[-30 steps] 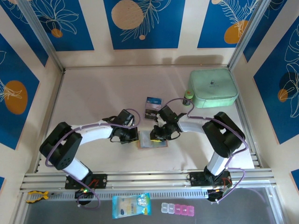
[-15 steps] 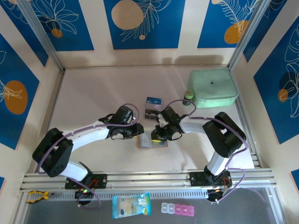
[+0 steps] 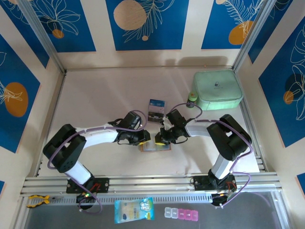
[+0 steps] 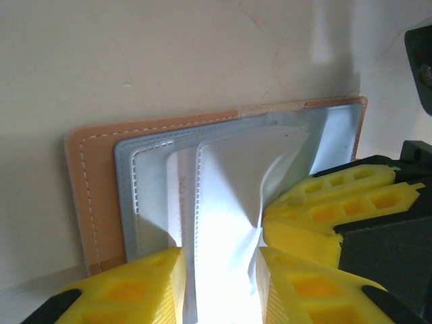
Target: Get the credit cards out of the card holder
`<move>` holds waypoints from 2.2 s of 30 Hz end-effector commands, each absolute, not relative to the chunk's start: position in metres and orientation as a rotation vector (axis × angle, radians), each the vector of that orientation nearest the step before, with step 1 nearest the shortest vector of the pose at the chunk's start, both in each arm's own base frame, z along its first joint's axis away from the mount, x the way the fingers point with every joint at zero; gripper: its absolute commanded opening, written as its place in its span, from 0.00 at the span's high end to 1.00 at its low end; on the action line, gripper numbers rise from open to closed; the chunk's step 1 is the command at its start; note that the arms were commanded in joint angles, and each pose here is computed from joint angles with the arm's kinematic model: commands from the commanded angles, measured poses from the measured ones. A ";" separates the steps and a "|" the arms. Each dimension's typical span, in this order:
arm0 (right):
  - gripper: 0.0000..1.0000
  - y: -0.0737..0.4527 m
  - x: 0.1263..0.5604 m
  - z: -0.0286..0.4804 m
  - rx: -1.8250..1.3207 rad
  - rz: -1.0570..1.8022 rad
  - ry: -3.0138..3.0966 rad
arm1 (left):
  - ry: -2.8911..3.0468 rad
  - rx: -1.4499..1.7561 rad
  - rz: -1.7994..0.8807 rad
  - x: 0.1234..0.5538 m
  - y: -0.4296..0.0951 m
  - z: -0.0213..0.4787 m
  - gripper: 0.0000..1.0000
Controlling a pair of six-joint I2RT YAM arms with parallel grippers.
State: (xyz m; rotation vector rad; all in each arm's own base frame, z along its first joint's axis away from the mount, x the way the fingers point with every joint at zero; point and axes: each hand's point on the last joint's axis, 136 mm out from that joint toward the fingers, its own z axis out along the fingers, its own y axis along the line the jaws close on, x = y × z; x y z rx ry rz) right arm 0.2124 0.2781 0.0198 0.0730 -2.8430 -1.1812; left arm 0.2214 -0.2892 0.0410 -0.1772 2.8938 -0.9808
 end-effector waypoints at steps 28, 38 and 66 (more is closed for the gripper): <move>0.79 0.264 0.209 0.050 0.025 -1.177 -2.868 | 2.840 -0.149 -1.120 0.227 -0.317 0.062 0.76; 0.78 0.239 0.216 0.081 0.012 -1.147 -2.976 | 2.830 -0.105 -1.166 0.228 -0.334 0.075 0.73; 0.73 0.185 0.213 0.098 -0.163 -1.219 -3.029 | 2.914 0.010 -1.214 0.219 -0.397 0.045 0.69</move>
